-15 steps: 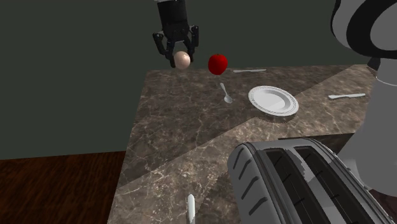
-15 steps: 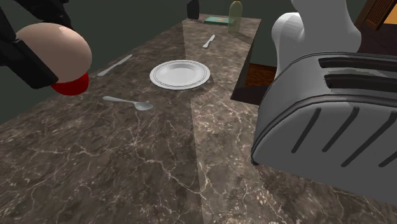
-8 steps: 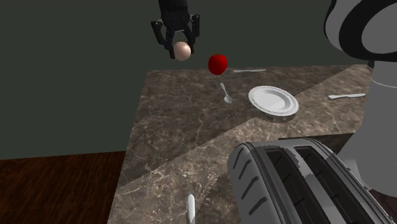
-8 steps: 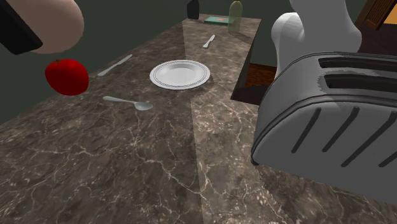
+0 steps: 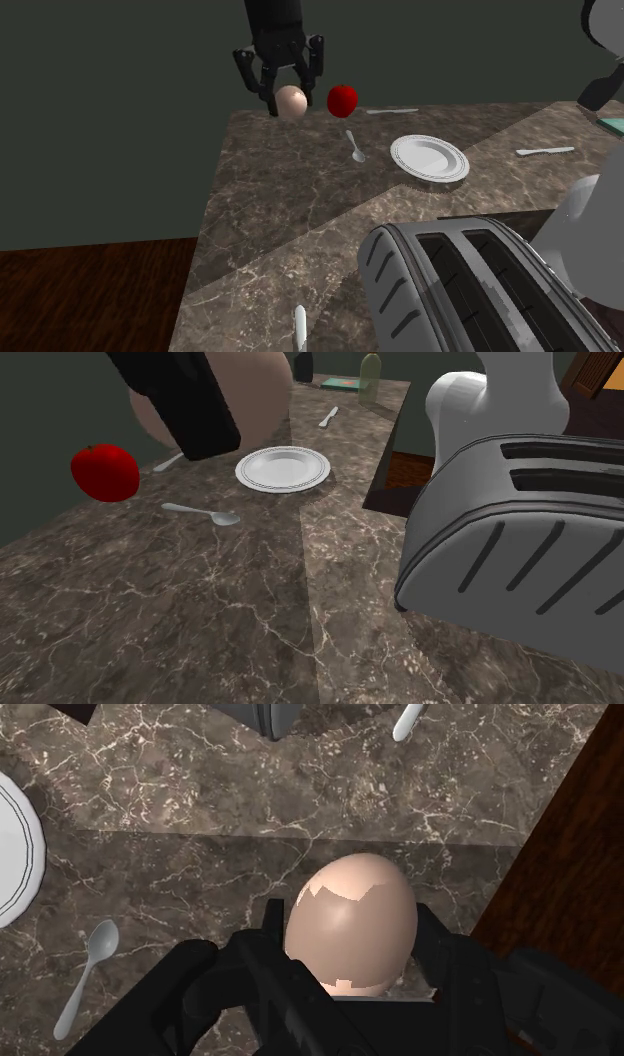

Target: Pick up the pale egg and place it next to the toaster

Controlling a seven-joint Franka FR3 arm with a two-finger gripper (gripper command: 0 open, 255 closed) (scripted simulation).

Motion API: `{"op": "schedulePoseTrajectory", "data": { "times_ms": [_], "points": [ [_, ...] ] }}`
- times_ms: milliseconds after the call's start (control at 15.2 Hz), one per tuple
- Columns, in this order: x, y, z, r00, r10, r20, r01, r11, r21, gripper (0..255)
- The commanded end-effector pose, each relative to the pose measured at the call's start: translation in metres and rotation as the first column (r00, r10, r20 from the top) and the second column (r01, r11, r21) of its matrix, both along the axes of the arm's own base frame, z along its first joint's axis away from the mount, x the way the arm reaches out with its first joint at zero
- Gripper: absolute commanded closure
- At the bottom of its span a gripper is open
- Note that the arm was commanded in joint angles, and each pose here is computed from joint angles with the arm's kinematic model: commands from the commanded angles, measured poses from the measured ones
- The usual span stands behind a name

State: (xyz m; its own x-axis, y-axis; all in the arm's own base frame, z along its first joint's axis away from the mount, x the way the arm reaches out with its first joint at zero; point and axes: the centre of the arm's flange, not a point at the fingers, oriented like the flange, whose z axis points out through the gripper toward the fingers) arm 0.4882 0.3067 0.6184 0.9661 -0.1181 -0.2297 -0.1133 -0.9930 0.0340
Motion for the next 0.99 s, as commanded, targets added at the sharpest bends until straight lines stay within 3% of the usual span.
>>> {"op": "schedulePoseTrajectory", "data": {
  "times_ms": [0,594,924],
  "points": [
    [-0.025,0.015,-0.001,1.000,-0.001,0.000,0.001,1.000,-0.001,255],
    [-0.137,0.080,-0.001,1.000,-0.001,0.000,0.001,1.000,-0.001,255],
    [-0.137,0.080,-0.027,1.000,-0.001,0.000,0.001,1.000,-0.001,255]
  ]
}}
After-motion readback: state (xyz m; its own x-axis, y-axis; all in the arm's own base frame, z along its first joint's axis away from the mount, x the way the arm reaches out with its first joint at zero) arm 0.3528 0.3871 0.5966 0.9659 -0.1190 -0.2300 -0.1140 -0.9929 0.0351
